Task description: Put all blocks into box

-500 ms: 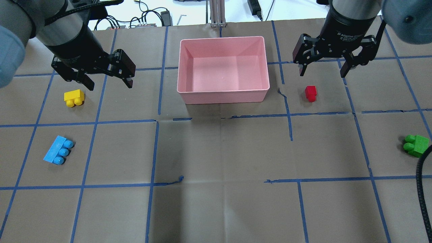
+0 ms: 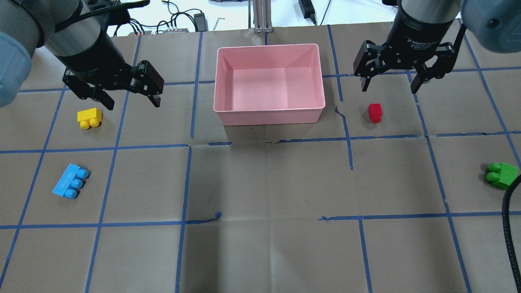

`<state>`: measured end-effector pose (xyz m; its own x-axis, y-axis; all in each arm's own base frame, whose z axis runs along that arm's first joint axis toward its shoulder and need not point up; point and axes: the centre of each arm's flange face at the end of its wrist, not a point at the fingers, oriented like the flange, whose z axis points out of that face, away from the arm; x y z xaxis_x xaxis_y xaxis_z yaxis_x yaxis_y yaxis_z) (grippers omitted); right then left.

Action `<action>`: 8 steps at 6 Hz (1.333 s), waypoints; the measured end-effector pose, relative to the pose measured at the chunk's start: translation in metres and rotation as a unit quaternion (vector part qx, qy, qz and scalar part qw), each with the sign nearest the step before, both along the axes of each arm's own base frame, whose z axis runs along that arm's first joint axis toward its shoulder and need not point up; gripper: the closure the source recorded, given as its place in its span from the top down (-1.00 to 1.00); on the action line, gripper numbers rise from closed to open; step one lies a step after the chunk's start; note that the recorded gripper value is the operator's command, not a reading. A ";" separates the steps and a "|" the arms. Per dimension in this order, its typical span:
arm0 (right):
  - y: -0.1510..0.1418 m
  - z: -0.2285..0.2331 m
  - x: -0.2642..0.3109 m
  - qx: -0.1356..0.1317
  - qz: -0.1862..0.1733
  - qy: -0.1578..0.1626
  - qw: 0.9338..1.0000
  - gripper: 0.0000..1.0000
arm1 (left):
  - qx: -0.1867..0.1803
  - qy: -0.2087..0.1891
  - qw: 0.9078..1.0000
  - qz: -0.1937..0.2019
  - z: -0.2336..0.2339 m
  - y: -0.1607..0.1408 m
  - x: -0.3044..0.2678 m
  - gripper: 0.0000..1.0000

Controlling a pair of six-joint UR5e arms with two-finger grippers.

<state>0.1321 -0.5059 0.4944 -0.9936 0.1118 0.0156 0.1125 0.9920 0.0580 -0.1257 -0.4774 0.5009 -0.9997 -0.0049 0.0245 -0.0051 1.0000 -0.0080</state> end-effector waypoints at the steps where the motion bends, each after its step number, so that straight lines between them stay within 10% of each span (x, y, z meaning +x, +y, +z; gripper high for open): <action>1: 0.000 0.000 0.000 0.000 0.000 0.000 1.000 0.99 | 0.011 0.000 1.000 0.007 -0.003 0.001 0.007 0.99; 6: -0.004 0.000 -0.011 -0.001 0.019 -0.001 1.000 0.99 | 0.116 -0.019 0.993 0.005 -0.066 0.009 0.158 0.99; 8: -0.017 -0.002 -0.083 -0.001 0.043 -0.011 0.999 0.99 | 0.147 -0.016 0.987 -0.066 -0.091 0.017 0.229 0.99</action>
